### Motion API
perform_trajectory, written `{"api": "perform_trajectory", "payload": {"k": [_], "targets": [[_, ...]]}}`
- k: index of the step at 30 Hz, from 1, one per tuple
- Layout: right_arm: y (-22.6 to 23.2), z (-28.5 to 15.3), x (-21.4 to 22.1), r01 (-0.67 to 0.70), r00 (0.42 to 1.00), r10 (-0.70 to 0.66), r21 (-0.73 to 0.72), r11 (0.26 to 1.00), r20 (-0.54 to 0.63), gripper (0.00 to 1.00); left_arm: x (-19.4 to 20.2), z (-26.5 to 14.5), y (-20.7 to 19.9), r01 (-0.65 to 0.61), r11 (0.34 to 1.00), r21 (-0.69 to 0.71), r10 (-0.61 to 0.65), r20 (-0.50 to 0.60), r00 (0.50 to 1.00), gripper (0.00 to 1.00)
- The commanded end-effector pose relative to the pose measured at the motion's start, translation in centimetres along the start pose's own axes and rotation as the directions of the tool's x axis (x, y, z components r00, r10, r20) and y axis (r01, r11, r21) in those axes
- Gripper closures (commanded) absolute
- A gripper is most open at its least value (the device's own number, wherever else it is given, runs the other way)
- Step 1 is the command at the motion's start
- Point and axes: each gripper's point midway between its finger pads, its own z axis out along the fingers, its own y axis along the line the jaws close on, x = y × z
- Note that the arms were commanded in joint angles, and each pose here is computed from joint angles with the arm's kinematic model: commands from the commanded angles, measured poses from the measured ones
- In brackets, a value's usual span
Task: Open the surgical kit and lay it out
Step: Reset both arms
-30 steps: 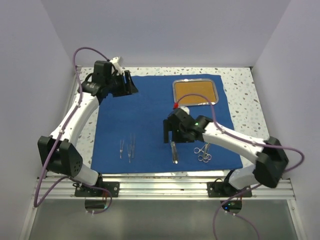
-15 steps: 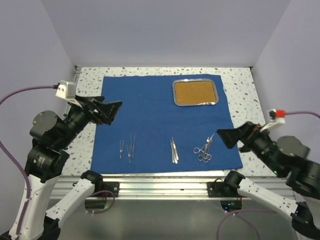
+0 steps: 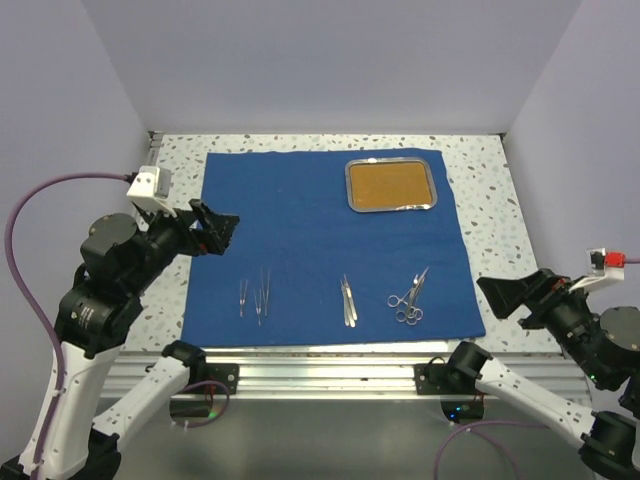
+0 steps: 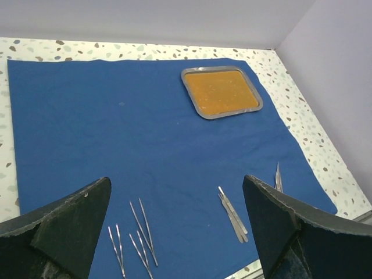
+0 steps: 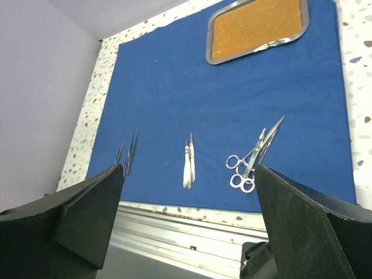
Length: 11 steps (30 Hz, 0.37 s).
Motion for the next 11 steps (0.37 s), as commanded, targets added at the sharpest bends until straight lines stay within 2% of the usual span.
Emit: {"api": "perform_trajectory", "payload": {"k": [1,6,8,11], "targets": [[-1.5,-0.8,-1.0,-0.006,0.999,0.004,0.049,0.999,0.048,0.01,-0.7,-0.7,0.8,-0.054,0.998,-0.044,0.054,0.011,0.998,0.0],[-1.9,-0.8,-1.5,-0.015,0.997,0.009,0.075,0.997,0.073,0.01,-0.4,0.1,1.0,-0.078,0.996,-0.05,0.078,-0.007,0.997,0.0],[-1.6,-0.4,-1.4,0.02,0.999,-0.024,0.084,0.996,0.049,0.01,-0.1,0.6,1.2,-0.081,0.995,-0.052,0.081,-0.016,0.997,0.0],[-1.9,-0.4,-1.8,0.042,0.998,-0.047,0.128,0.991,0.038,0.01,-0.3,1.7,2.5,-0.07,0.989,-0.127,0.07,-0.006,0.998,0.0]]}}
